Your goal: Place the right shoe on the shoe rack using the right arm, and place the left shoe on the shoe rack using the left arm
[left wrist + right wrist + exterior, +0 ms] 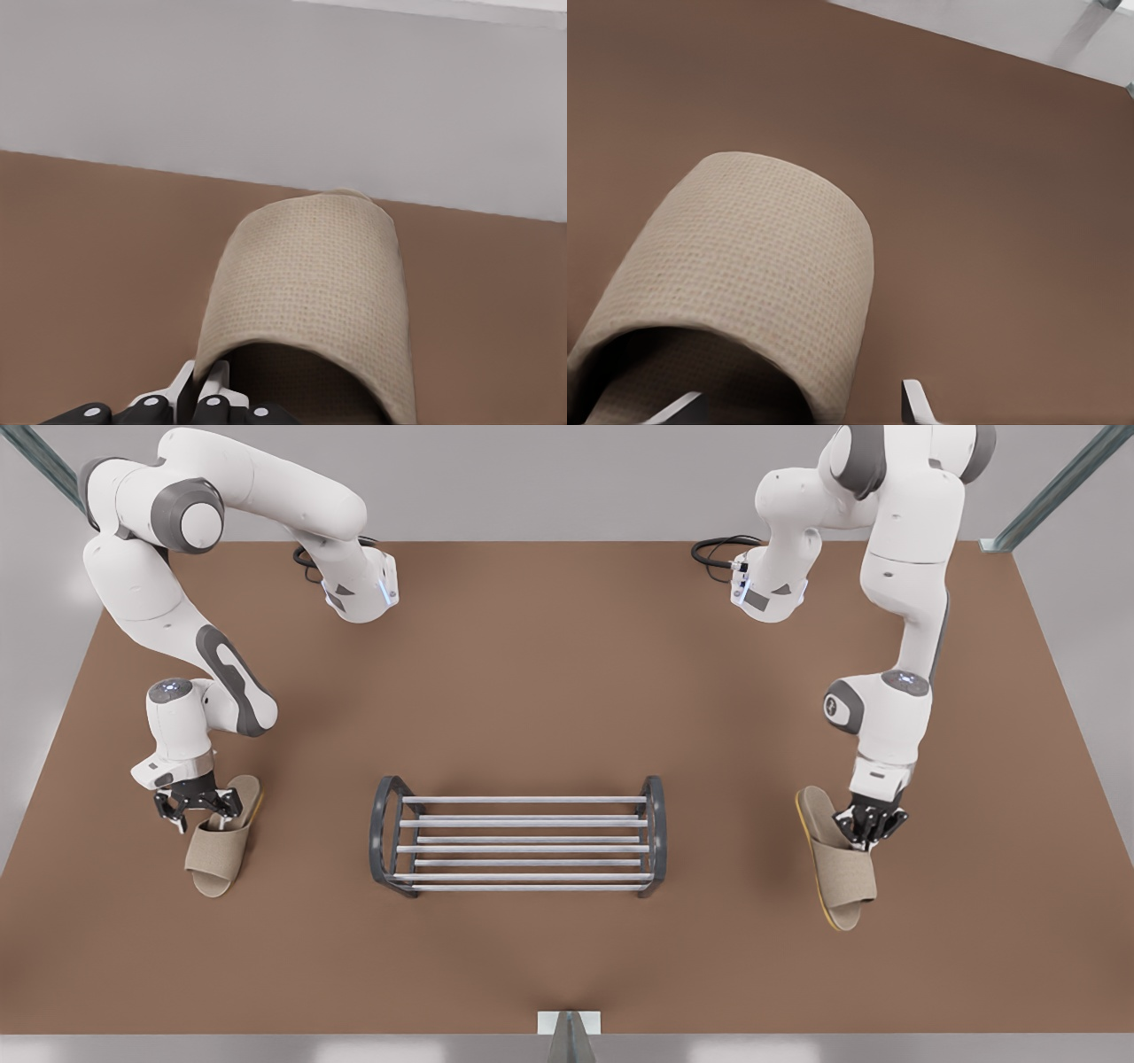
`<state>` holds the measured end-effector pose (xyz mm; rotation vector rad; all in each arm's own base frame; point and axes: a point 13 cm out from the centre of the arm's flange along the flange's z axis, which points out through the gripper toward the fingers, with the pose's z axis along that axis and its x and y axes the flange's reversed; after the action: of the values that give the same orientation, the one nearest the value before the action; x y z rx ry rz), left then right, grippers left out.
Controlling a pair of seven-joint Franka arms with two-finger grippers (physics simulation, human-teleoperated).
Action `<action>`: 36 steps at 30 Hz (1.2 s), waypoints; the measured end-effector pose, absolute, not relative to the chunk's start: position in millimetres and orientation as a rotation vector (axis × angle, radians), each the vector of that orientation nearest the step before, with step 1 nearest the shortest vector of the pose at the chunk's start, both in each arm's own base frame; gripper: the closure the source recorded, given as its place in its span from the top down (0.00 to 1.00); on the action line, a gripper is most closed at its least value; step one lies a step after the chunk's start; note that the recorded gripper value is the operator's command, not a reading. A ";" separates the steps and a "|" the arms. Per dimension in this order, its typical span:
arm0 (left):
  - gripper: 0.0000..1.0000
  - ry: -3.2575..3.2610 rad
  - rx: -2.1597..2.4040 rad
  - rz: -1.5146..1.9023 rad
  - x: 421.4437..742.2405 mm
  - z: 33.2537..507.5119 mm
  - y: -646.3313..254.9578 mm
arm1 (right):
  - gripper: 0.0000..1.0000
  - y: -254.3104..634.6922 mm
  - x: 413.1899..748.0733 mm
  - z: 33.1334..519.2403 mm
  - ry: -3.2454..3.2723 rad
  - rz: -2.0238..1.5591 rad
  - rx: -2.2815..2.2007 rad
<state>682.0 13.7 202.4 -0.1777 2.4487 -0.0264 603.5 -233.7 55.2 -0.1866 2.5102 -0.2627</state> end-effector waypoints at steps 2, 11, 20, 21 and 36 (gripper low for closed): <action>0.21 2.460 -0.172 -0.064 691.5 227.0 0.3 | 0.71 -234.0 603.7 55.4 2.510 -0.263 -0.184; 0.21 2.546 0.072 -0.085 716.7 340.5 -85.4 | 0.78 -232.0 603.1 51.7 2.514 -0.254 -0.178; 0.21 2.634 0.271 -0.027 682.1 367.0 -227.4 | 0.89 -214.7 610.6 54.3 2.504 -0.212 -0.153; 0.21 2.638 0.295 -0.008 675.8 364.9 -244.4 | 1.00 -214.0 611.1 54.5 2.503 -0.209 -0.149; 0.21 2.651 0.115 0.215 644.8 329.7 -416.6 | 0.33 -206.8 615.9 56.7 2.495 -0.167 -0.056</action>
<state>644.8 -416.6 329.7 0.1151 2.6508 0.2154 615.9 -206.8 56.7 -0.0565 2.4949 -0.1674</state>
